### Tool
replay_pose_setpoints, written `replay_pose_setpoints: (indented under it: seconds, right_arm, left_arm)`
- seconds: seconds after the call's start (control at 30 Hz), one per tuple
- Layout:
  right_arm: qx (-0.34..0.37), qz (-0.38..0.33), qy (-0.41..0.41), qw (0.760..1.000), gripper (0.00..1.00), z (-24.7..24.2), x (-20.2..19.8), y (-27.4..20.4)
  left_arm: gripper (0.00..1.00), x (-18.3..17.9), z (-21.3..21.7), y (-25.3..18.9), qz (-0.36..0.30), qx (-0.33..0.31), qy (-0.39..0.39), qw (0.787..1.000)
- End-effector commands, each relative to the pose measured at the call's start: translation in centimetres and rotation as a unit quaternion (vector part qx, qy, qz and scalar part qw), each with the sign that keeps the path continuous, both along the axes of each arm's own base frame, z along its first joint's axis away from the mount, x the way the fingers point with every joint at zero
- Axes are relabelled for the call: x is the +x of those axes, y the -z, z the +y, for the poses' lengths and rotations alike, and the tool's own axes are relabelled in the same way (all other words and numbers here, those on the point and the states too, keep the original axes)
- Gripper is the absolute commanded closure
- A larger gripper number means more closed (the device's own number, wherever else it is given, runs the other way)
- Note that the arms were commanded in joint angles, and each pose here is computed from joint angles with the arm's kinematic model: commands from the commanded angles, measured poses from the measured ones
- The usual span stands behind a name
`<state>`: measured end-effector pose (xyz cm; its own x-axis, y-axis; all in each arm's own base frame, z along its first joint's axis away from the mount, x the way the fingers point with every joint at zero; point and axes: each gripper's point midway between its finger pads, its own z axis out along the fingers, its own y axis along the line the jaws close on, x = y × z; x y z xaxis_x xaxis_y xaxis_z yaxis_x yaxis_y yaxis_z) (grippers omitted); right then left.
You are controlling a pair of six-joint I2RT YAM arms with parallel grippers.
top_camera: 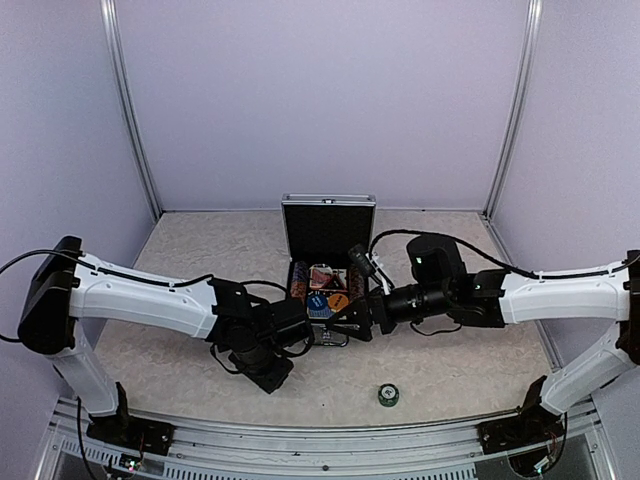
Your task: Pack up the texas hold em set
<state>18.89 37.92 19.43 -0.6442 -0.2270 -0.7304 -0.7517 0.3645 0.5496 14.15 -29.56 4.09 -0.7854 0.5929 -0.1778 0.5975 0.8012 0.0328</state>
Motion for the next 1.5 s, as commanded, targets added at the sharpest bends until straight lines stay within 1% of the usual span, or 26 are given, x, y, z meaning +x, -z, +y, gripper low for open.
replay_pose_setpoints:
  seconds: [0.0, 0.17, 0.33, 0.5, 0.7, 1.2, 1.47]
  right_arm:
    - [0.031, 0.067, -0.01, 0.997, 0.01, -0.3, -0.4, 1.0]
    - [0.05, 0.127, -0.009, 0.991, 0.04, -0.4, -0.5, 2.6]
    - [0.081, 0.197, -0.02, 0.977, 0.08, 0.1, -1.0, 3.8]
    - [0.111, 0.235, -0.026, 0.965, 0.12, 1.1, -0.7, 3.8]
    - [0.128, 0.265, -0.033, 0.955, 0.18, 2.3, -0.1, 3.8]
    - [0.137, 0.315, -0.029, 0.939, 0.23, 3.6, 0.4, 6.6]
    - [0.139, 0.329, -0.06, 0.932, 0.23, 5.4, -0.6, 7.3]
  left_arm:
    - [0.73, 0.5, -0.8, -2.8, -0.023, -0.017, 0.001, 1.0]
    - [0.73, 0.5, -1.6, -4.2, -0.03, -0.026, 0.008, 0.999]
    - [0.73, 0.5, -2.4, -5.6, -0.038, -0.034, 0.015, 0.999]
    - [0.73, 0.5, -2.8, -6.3, -0.041, -0.038, 0.019, 0.998]
    - [0.73, 0.6, -3.1, -6.8, -0.045, -0.043, 0.022, 0.998]
    - [0.73, 0.5, -3.5, -7.7, -0.046, -0.054, 0.023, 0.997]
    - [0.73, 0.5, -3.6, -7.9, -0.048, -0.057, 0.022, 0.997]
